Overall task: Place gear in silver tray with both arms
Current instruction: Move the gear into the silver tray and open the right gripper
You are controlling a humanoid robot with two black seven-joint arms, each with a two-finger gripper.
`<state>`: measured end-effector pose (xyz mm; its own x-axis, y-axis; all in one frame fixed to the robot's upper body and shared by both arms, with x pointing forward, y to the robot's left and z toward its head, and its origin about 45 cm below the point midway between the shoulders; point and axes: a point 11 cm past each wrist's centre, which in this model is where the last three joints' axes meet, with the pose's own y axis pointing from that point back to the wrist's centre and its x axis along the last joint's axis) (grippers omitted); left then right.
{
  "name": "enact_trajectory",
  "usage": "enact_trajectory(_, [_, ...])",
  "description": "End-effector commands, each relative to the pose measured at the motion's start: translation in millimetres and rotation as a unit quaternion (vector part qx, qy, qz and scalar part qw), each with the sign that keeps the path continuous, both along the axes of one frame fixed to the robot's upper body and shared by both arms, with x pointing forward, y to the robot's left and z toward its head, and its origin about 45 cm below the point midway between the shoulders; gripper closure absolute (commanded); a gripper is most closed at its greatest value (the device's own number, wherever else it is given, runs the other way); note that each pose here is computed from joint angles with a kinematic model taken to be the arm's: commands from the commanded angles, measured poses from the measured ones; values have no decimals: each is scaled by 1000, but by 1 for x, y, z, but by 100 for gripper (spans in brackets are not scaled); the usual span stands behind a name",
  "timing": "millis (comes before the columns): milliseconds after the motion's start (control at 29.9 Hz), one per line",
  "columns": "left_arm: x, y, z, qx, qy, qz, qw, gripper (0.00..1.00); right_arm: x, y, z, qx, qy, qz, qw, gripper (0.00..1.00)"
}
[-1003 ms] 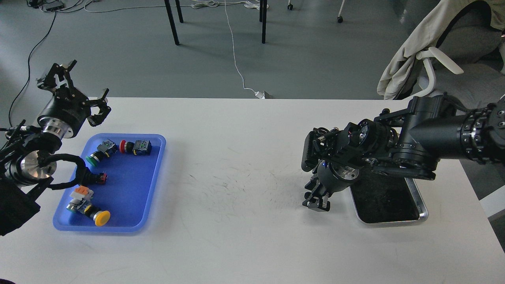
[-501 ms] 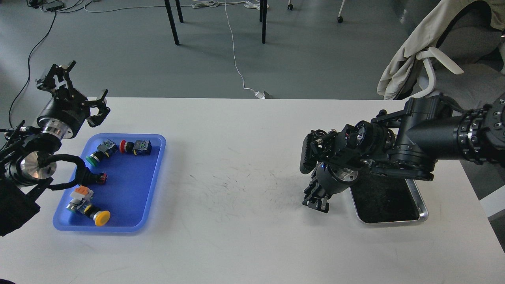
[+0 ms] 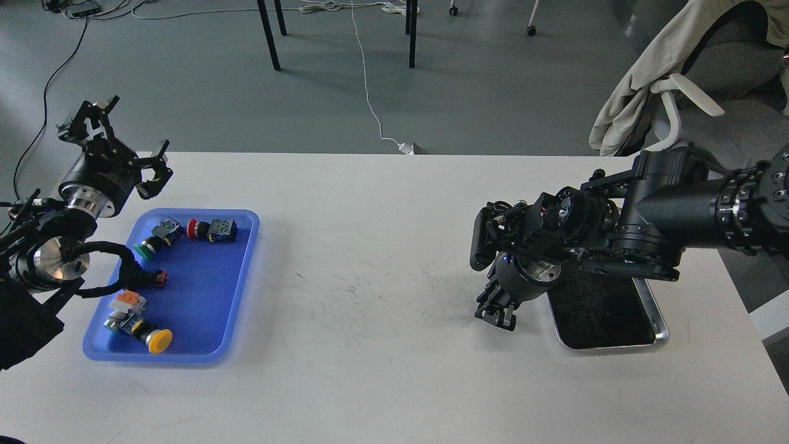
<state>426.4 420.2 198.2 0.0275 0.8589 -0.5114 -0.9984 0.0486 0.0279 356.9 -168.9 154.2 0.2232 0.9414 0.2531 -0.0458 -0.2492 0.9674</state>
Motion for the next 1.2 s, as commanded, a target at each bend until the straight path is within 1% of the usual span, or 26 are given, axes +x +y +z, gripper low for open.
enact_trajectory(0, [0,0,0,1,1,0,1000,1,12,-8,14,-5,-19,-6,1000,99])
enact_trajectory(201, [0,-1,-1,0,2,0,1000,1,35,-41,44,-8,-57,-45,997,99])
enact_trajectory(368, [0,-2,-2,2,3,-1,1000,1,44,-93,62,-13,-76,-103,992,99])
enact_trajectory(468, [0,-1,-2,3,3,-1,1000,1,38,-128,59,-34,-74,-125,989,99])
enact_trajectory(568, [0,-2,-3,4,5,-2,1000,1,23,-161,48,-50,-60,-147,986,99])
enact_trajectory(702, [0,-3,-3,3,5,-3,1000,1,5,-188,31,-69,-42,-157,984,99])
enact_trajectory(836, [-1,-2,-3,4,6,-3,1000,1,-1,-192,24,-67,-36,-155,985,99])
enact_trajectory(1036, [0,-2,-4,6,7,0,1000,1,1,-179,23,-61,-35,-140,988,99])
enact_trajectory(1170, [0,-3,-5,7,8,2,1000,1,-3,-170,20,-57,-26,-130,990,99])
